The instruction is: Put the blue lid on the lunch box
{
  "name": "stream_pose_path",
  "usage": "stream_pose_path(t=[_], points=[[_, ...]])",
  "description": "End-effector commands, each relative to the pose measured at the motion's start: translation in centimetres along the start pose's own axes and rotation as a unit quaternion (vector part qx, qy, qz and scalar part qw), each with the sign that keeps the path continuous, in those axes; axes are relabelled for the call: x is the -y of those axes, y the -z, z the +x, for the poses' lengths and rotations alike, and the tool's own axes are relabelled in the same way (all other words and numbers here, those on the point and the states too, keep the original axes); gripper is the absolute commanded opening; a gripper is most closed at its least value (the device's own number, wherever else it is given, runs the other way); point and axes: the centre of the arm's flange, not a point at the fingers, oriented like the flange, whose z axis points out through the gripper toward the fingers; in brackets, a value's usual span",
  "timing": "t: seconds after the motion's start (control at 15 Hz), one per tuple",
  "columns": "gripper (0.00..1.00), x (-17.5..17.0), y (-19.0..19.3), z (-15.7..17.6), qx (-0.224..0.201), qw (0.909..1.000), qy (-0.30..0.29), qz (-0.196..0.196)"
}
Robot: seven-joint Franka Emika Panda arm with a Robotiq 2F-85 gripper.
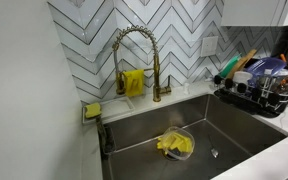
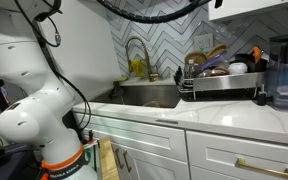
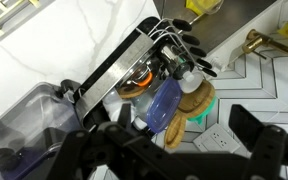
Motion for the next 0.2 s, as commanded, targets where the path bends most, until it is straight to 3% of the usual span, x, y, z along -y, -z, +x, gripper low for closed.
stream_pose_path(t=[0.0,0.13], points=[[1.0,0.2,0.45,-0.17,-0.004,1.0,0.001,-0.002],[1.0,0.31,0.65,-0.24,-0.006,1.0,0.003,-0.002]])
